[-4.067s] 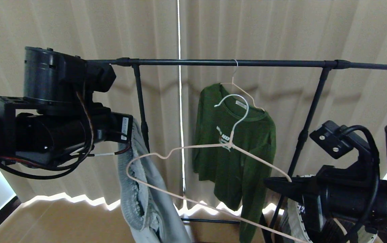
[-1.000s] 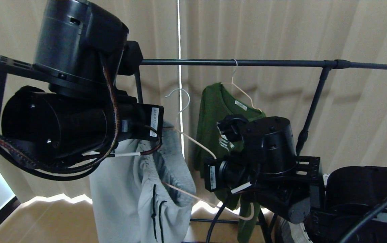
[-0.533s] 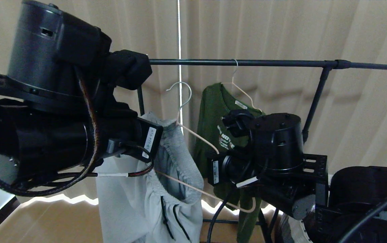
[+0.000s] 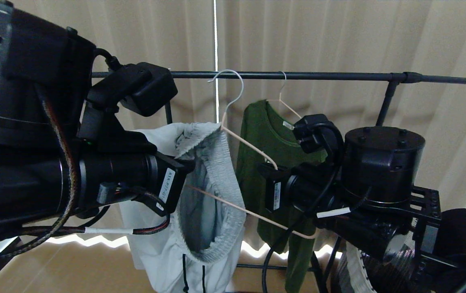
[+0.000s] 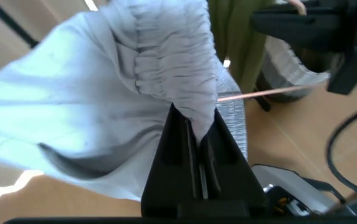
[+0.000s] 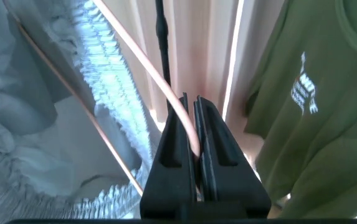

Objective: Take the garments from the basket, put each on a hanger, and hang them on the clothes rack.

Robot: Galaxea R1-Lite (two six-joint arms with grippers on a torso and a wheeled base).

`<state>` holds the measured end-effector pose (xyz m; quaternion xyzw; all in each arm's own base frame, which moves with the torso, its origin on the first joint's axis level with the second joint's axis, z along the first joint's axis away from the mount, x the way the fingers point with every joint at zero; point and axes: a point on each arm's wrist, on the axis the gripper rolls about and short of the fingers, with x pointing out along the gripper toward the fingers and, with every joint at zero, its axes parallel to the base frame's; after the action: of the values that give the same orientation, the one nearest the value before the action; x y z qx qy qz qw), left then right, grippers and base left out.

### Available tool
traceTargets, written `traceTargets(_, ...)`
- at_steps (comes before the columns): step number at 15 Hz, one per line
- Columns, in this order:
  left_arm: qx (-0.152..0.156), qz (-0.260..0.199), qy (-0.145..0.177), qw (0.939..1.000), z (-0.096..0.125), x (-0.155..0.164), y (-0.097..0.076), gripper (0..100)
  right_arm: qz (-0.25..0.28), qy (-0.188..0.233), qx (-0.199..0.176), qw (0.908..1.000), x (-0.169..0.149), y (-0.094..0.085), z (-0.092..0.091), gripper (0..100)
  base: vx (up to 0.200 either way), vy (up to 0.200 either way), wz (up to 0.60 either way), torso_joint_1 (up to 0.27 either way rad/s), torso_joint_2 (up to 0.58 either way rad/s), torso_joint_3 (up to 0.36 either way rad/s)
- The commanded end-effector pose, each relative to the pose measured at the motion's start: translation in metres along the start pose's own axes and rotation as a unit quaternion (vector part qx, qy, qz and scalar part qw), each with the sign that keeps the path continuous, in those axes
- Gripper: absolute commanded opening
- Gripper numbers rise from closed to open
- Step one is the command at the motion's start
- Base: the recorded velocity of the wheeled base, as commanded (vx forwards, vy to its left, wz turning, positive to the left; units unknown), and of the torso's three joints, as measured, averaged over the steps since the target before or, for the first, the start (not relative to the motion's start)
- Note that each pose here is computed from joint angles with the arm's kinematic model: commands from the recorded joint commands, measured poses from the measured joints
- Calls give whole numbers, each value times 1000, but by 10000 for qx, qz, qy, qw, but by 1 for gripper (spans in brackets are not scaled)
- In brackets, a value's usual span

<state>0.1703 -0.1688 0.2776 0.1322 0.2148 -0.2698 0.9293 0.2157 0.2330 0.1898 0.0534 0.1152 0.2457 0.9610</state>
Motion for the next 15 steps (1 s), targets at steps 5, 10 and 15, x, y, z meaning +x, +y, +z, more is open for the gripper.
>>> traceTargets(5,21,-15,7,10000,-2,-2,0,100,58,-256,43,9996,-16,-2,14,0,0,0,0,0,0,0)
traceTargets(10,377,16,-183,9991,-18,-21,6,100,-165,-389,-63,9991,-23,-24,24,0,0,0,0,0,0,0)
traceTargets(15,1888,1059,-1263,9681,-34,-7,40,100,-23,-210,-608,9979,-48,-63,20,0,0,0,0,0,0,0)
